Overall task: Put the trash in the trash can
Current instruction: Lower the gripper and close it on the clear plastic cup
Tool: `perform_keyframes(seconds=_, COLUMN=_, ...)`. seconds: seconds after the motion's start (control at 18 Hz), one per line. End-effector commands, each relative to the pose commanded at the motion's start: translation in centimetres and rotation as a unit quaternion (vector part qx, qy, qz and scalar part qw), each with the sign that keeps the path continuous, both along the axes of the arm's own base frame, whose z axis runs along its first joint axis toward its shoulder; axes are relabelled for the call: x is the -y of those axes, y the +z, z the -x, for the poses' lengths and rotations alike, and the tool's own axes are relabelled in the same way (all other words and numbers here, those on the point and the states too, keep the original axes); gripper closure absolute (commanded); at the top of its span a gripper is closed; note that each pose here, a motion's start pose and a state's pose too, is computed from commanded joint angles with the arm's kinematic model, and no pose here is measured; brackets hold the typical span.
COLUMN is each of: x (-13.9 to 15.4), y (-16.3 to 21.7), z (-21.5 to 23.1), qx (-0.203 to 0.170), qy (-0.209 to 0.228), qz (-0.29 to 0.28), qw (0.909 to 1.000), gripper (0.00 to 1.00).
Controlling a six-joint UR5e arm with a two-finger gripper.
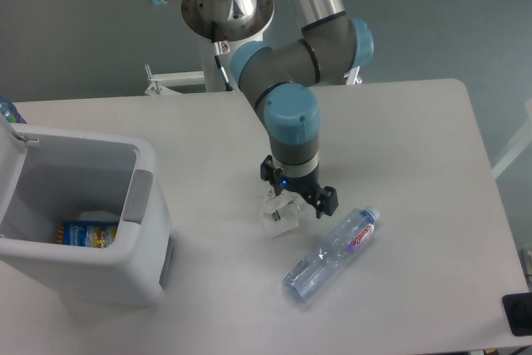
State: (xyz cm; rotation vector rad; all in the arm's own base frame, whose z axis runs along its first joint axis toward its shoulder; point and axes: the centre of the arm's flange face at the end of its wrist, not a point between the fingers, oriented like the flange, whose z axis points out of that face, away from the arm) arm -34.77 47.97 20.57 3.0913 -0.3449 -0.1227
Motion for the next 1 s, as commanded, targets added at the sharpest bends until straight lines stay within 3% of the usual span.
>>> perform_keyframes(seconds=0.06, x=-0.1, y=-0.4, z=-0.4, qx=0.002, qy=-0.003, qz=0.004, qw=1.0000, gripper=0.02)
perform_keyframes(seconds=0.17, x=-0.1, y=-0.8, z=-0.5, qx=0.007, qy=-0.005, qz=0.008, qw=0.9999, gripper=0.29)
perform_keyframes(seconds=0.33, x=-0.1, y=-1.9, z=-0.6, qx=0.015, qy=-0.002, qz=0.016, qw=0.9998, gripper=0.50)
perform_keyframes(seconds=0.5, x=-0.1, y=-2.0, z=-0.7, qx=0.019, qy=-0.001, qz=0.019, qw=0.9996, gripper=0.95)
perform_keyframes(seconds=0.56, x=-0.1, y=-2.0, z=-0.7, qx=0.019, qy=-0.001, qz=0.020, qw=0.9996, gripper=1.00)
perform_keyframes(seconds=0.89, x=-0.1, y=-0.1, z=-0.5, qx=0.019, qy=0.001, qz=0.015, qw=0.9997, gripper=1.00)
perform_keyframes(seconds=1.0, x=-0.2, y=1.4, z=-0.6, qx=0.015, qy=0.024, qz=0.006, qw=0.9996, gripper=1.00)
